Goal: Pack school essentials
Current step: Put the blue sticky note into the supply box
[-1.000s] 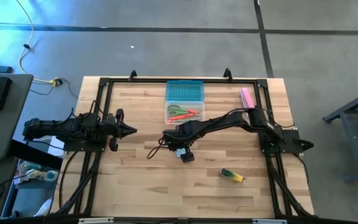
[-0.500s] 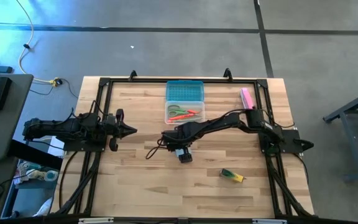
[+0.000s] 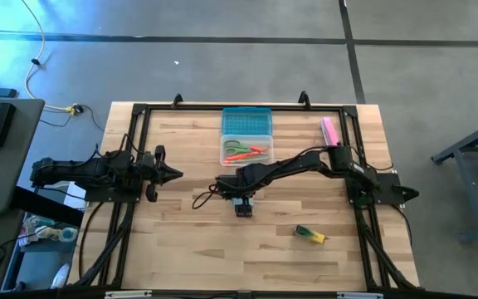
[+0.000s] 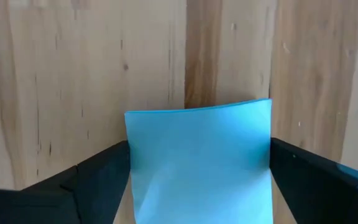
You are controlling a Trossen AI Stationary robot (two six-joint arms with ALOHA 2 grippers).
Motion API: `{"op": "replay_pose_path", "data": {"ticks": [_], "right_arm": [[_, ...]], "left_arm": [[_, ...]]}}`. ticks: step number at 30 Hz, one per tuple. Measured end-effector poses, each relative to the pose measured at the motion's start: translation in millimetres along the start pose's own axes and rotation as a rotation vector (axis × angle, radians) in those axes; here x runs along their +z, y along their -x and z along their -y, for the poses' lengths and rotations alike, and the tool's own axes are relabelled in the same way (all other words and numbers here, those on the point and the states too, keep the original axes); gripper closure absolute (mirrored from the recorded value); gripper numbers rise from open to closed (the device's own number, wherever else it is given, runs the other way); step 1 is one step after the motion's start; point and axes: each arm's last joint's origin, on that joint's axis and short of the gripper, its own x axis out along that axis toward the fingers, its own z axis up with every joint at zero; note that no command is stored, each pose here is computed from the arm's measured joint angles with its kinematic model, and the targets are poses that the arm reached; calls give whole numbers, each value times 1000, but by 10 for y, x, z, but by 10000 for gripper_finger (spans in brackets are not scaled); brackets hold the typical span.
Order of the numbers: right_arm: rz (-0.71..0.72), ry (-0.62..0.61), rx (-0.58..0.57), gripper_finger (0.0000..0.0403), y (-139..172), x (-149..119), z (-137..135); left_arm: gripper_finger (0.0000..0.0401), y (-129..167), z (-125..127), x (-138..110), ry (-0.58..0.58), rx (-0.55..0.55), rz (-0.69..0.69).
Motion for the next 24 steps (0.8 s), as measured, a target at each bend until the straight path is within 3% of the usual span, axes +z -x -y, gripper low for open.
{"op": "replay_pose_path", "data": {"ticks": [8,14,19,24], "right_arm": [[60,-143,24,55,93,45,1],[169,-247,42,55,432,114,47],[246,-295,-32,55,728,121,197],[297,-271,-154,55,944,105,512]], "left_arm": [[396,0,0,0,0,0,0],[396,0,0,0,0,0,0],[396,0,0,0,0,1,0],[396,0,0,-1,0,0,0]]}}
